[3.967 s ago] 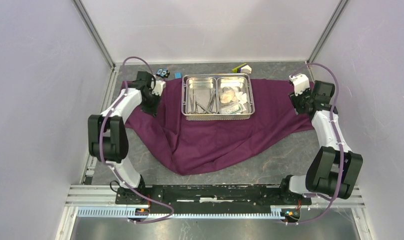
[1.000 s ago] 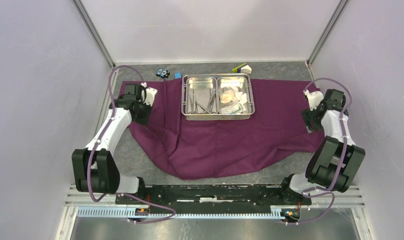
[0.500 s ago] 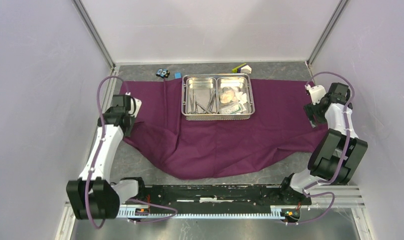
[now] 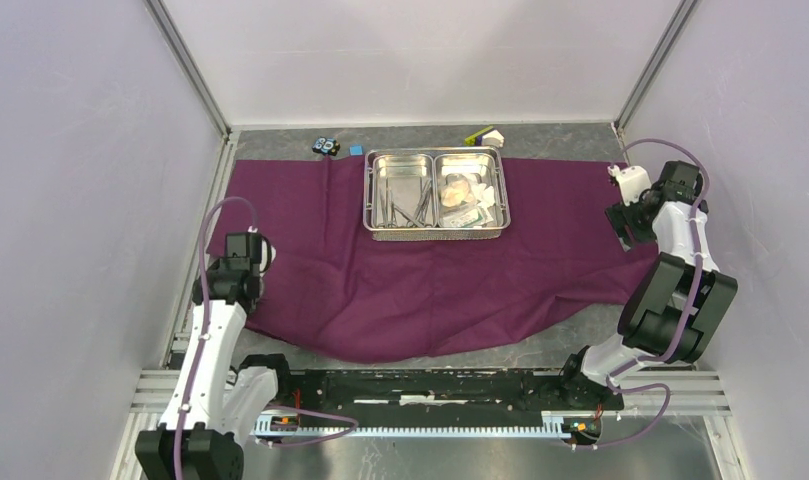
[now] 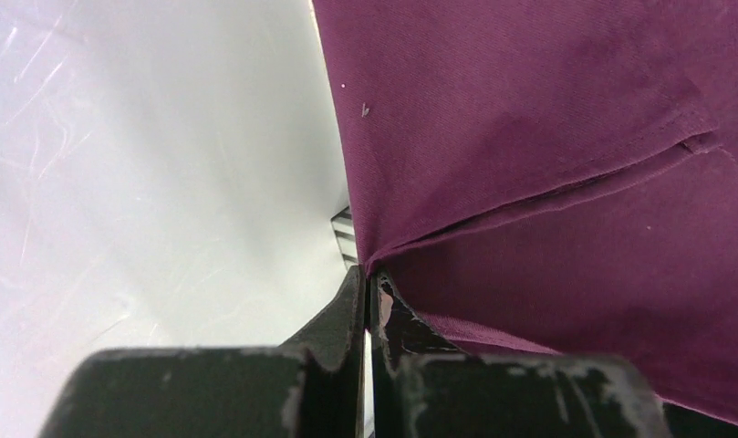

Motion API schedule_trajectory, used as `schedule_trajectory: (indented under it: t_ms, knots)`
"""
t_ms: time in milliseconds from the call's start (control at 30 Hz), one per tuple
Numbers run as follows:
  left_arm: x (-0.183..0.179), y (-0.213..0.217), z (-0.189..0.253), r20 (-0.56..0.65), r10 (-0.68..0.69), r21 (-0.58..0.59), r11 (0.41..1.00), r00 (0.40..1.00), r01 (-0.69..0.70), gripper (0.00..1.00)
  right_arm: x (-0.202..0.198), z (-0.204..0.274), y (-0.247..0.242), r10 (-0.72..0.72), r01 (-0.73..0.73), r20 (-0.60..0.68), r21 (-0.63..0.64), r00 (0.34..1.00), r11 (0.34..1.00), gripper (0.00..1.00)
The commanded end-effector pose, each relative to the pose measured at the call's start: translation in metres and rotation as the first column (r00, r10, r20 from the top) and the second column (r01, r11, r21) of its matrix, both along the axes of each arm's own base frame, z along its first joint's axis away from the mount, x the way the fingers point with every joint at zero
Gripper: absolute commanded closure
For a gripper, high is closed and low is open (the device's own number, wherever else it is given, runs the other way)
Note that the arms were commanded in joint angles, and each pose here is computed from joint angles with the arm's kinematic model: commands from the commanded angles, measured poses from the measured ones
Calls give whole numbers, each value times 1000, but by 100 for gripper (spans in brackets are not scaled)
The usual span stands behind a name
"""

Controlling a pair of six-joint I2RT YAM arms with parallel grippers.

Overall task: Open and lay out the surgical kit
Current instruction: Open the surgical kit at the center of the board.

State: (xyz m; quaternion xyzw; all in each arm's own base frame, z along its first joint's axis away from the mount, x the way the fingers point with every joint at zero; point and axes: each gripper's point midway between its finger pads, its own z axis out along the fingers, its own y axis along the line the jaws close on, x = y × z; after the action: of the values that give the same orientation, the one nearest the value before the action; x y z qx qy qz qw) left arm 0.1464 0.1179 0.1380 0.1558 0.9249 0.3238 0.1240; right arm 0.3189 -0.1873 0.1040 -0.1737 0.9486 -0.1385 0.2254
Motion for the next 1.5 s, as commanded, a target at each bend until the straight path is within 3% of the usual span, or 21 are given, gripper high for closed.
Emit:
schedule_trajectory:
  t_ms: [0,167,333,500,600,833,933,1067,1233,1333,1467]
  knots:
    - [-10,20,16,0,22,146,989,1000,-22,98,8,15,0,32,-32,33,0,999,999,21]
    - [-14,31,16,-35,47,235,971,998,-38,98,2,22,-2,39,-38,31,-39,999,999,21]
    - [-23,32,24,-69,56,253,967,996,-37,98,-2,33,-3,37,-34,51,-66,998,997,21]
    - [-33,35,26,-106,64,283,958,992,-32,86,0,34,-2,38,-35,55,-57,998,998,20]
    - [-38,35,19,-149,69,283,959,986,-24,73,0,34,-2,39,-36,55,-54,998,998,20]
    - [-32,34,38,-122,63,268,963,991,-28,15,-1,38,-2,40,-36,54,-61,998,997,20]
    - [-16,30,59,-68,38,229,973,997,-21,0,0,42,-2,37,-34,60,-59,998,998,19]
    - [20,15,81,36,0,100,995,999,-4,0,0,44,-3,19,-15,62,-54,998,998,19]
    - [87,-23,94,213,-57,-149,985,975,90,0,-2,36,-5,2,0,47,-56,999,998,19]
    - [110,-27,105,266,-29,-182,980,964,80,0,-9,30,-7,10,-9,14,-77,1000,997,19]
    - [92,-9,101,225,19,-88,996,974,1,0,-15,33,-5,30,-28,16,-93,999,995,19]
